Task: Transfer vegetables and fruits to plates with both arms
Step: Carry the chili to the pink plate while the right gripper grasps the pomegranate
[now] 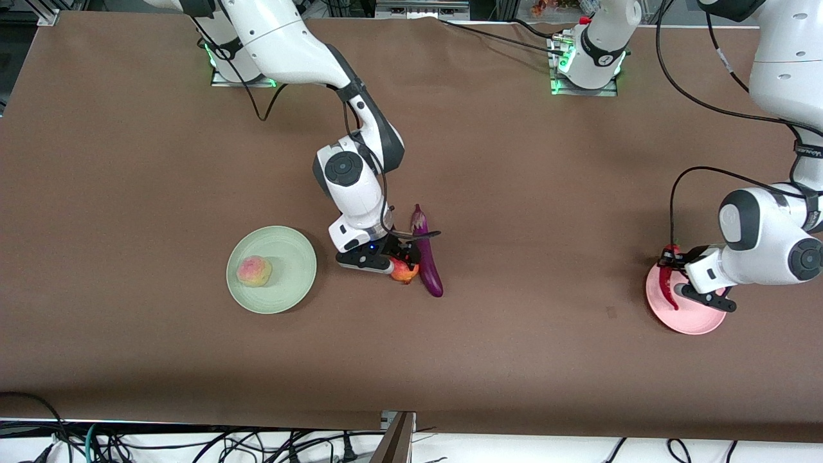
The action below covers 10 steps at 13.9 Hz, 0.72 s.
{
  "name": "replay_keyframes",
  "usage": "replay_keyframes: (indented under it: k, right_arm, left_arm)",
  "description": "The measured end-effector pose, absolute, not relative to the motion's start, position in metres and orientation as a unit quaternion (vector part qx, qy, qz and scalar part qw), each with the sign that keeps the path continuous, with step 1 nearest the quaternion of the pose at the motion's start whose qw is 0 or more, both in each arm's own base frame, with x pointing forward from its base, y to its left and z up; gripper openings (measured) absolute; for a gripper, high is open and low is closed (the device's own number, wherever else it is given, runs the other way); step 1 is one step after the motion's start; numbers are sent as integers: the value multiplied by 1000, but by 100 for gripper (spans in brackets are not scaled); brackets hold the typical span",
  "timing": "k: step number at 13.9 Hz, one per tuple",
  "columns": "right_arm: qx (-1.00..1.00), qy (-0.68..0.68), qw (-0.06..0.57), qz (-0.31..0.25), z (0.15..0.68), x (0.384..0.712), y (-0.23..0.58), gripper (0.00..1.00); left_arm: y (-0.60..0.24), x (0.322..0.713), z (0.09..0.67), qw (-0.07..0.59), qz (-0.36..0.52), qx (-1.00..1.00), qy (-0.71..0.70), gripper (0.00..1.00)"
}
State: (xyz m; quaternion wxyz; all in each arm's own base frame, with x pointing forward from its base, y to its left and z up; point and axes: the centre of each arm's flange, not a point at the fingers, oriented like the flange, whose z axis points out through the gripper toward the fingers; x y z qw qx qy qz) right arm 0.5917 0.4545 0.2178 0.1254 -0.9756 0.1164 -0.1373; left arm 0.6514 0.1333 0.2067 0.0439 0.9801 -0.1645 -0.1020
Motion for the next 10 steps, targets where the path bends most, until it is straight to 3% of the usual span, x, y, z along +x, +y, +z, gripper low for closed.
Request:
replay_keyframes:
  k: [8, 10]
  right_arm:
    - [-972, 101, 138, -163, 193, 579, 471, 99]
    - [-970, 100, 140, -169, 191, 580, 470, 85]
  left_arm:
    - [163, 649, 188, 22, -90, 977, -192, 22]
    - [165, 651, 190, 20, -85, 977, -194, 22]
